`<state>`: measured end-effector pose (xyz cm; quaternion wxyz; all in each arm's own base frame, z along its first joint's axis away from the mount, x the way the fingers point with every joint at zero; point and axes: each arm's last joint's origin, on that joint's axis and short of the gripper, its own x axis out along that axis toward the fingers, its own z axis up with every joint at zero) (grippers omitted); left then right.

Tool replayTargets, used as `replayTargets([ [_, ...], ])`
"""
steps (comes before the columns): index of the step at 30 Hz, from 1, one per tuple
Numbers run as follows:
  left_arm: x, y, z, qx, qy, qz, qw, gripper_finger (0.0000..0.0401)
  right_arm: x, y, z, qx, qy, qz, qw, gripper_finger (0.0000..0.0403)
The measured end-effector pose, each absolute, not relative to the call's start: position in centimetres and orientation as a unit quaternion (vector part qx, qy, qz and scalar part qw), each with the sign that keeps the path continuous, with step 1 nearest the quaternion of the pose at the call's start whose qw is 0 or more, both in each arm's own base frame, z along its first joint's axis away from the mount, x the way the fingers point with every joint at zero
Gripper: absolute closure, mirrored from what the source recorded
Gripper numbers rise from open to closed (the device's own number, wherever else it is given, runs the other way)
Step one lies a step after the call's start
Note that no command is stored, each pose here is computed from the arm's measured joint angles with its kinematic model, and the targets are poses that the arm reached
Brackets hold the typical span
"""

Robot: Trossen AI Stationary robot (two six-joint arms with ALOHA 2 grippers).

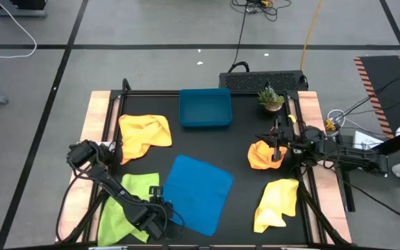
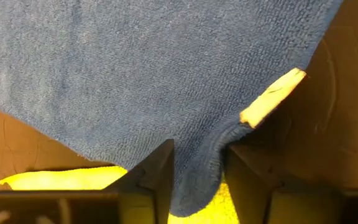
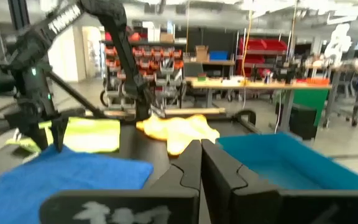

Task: Fold microfiber towels
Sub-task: Fold the blue microfiber cloth

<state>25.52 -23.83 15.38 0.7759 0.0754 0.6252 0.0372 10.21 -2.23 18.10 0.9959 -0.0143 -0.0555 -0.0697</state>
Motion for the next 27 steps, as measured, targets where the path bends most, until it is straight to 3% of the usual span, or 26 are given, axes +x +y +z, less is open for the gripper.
replayTargets([
  [6, 25.6, -23.9, 15.4, 0.074, 0.624, 0.036, 0.777, 0.0359, 10.2, -2.2, 18.5, -0.013, -0.077, -0.069, 0.995, 0.0403],
  [9, 25.6, -23.9, 15.4, 0.073, 0.624, 0.036, 0.777, 0.0392, 10.2, -2.1, 18.5, 0.068, -0.08, -0.04, 0.994, 0.0403],
  [17, 25.6, -23.9, 15.4, 0.081, 0.624, 0.03, 0.777, 0.0388, 10.9, -0.6, 18.3, 0.147, -0.047, 0.093, 0.984, 0.0403],
  [27, 25.5, -23.9, 15.4, 0.065, 0.63, 0.033, 0.773, 0.0381, 12.7, 3.0, 17.8, 0.089, -0.032, 0.131, 0.987, 0.0403],
])
